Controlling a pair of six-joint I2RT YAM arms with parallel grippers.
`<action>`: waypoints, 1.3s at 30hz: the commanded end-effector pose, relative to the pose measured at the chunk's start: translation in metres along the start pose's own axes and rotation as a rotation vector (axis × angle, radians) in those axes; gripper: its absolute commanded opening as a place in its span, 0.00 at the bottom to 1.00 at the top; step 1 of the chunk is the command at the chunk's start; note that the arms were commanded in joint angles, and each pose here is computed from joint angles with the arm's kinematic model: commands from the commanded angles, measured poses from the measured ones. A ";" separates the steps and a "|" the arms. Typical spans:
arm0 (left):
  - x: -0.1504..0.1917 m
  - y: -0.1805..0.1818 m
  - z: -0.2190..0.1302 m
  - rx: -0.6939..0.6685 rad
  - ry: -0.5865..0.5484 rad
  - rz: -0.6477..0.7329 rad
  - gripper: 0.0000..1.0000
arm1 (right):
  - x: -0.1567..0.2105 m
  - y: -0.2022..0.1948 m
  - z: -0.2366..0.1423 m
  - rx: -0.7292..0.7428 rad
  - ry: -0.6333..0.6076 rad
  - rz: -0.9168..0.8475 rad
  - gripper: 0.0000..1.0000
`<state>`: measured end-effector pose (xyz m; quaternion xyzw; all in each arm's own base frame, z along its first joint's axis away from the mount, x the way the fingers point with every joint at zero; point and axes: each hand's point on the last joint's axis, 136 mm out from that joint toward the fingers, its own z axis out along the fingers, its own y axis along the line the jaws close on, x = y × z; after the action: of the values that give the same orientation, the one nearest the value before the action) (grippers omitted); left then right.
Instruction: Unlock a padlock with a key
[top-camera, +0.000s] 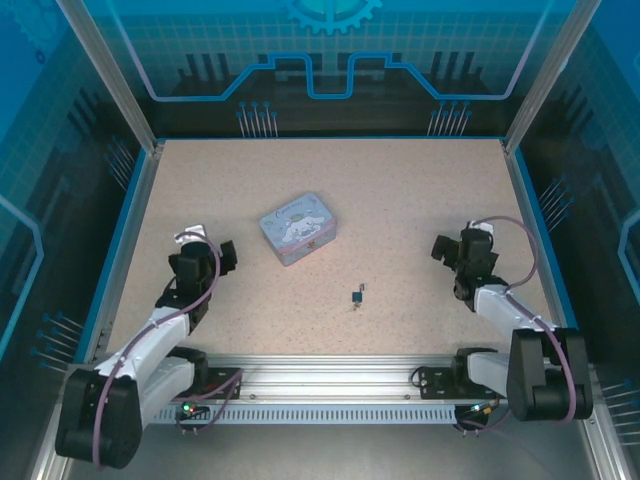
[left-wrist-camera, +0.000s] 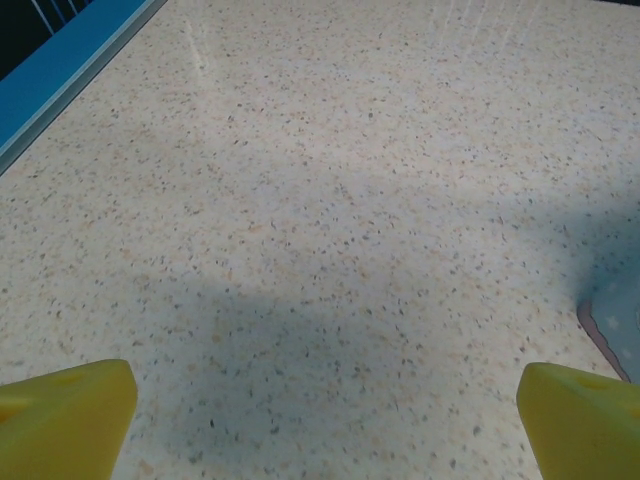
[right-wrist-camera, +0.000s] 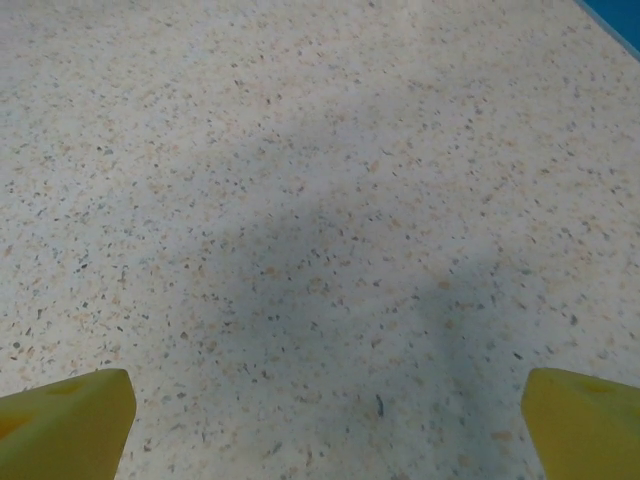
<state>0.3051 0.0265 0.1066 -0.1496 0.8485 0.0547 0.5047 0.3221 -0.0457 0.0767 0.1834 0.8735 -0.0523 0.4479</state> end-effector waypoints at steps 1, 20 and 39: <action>-0.015 -0.011 0.007 0.102 -0.093 0.004 0.99 | -0.047 0.025 -0.001 -0.089 -0.239 -0.028 1.00; -0.027 -0.043 0.055 0.362 -0.271 0.008 0.99 | -0.043 0.073 0.014 -0.223 -0.311 -0.276 1.00; -0.026 -0.050 0.076 0.297 -0.151 0.060 0.99 | -0.037 0.087 0.029 -0.264 -0.247 -0.329 1.00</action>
<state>0.3946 0.0017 0.0895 -0.0514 0.8143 -0.0563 0.5754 0.3903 0.0103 0.0896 -0.0123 0.8329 -0.0410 0.5518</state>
